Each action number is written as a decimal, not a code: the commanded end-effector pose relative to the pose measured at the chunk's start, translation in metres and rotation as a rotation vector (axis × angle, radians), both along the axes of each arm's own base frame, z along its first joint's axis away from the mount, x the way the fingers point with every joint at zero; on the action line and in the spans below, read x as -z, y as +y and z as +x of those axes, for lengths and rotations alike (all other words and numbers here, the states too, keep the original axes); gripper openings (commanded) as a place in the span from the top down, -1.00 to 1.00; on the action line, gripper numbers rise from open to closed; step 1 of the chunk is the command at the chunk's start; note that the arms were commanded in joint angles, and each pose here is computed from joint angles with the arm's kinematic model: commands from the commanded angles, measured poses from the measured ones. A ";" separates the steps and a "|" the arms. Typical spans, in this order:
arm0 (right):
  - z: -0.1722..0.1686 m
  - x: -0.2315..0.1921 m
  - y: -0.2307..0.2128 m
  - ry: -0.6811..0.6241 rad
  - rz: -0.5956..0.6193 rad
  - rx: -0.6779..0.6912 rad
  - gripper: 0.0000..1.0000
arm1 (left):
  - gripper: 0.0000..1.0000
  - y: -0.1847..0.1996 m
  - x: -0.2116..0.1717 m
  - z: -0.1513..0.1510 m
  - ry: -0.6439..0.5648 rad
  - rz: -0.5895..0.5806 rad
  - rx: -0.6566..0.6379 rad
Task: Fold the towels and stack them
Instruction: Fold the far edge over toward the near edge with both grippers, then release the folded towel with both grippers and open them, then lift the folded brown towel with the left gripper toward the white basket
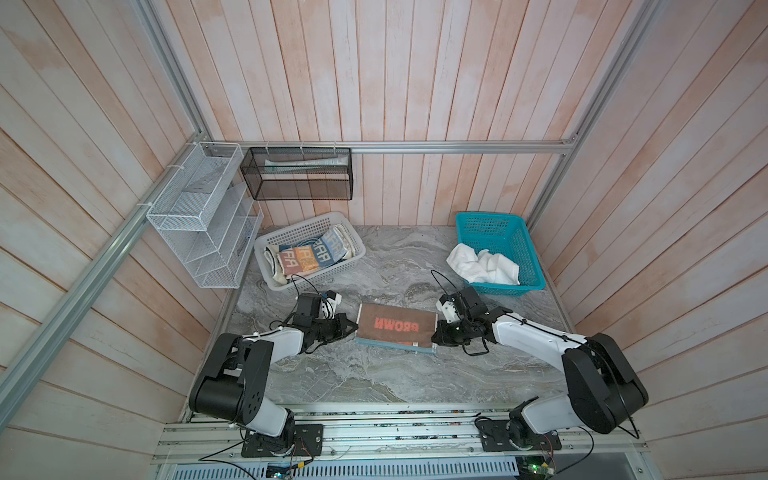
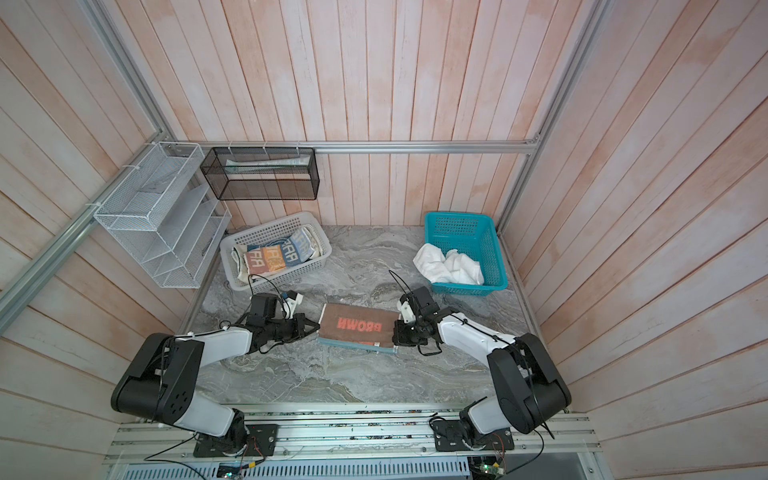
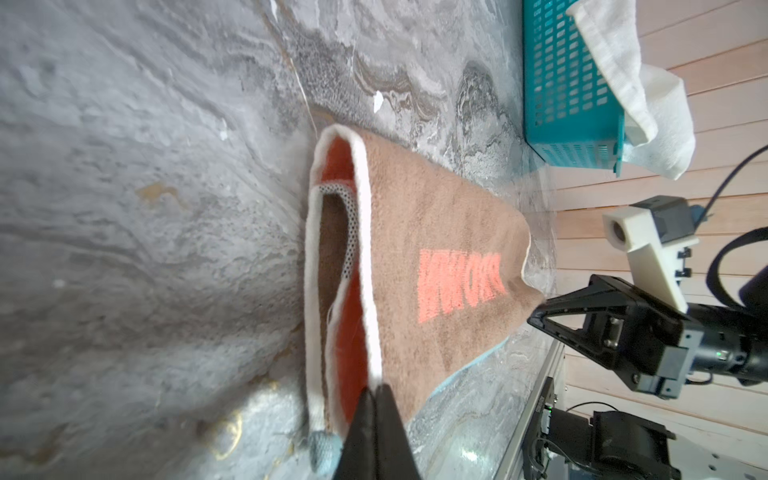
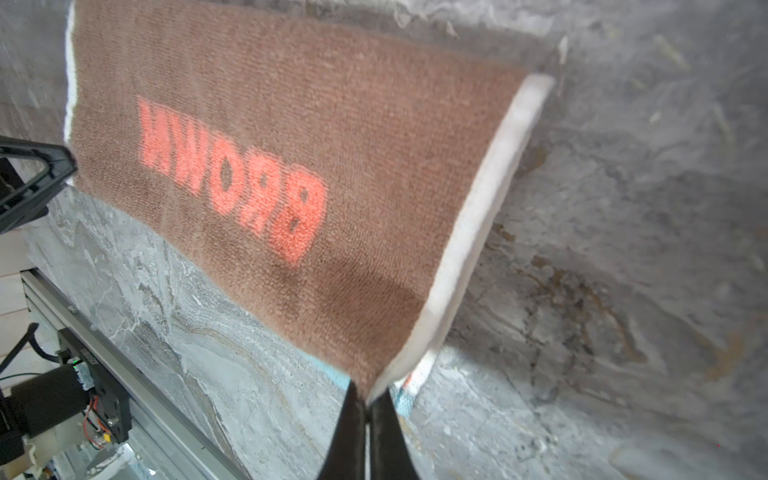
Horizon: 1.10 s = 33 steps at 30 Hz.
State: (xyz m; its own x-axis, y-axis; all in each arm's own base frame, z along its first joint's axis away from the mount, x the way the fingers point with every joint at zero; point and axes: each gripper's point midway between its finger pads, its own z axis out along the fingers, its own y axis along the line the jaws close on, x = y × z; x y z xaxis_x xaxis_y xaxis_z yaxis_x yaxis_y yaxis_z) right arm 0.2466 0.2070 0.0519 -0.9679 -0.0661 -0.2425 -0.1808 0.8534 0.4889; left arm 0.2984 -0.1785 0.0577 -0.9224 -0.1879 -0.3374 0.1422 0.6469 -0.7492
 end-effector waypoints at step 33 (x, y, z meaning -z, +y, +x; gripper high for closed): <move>0.021 -0.020 0.048 -0.096 -0.044 -0.125 0.19 | -0.19 -0.001 0.017 0.009 0.204 0.070 0.031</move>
State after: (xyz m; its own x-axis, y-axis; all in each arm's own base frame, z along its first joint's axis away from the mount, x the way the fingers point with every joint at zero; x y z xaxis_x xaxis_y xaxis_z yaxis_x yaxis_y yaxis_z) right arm 0.2599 0.2413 0.0735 -0.9409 -0.1655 -0.2956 -0.2835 0.8623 0.4196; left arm 0.3149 -0.1716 0.0455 -0.9638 -0.1570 -0.2156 0.0336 0.7302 -0.6824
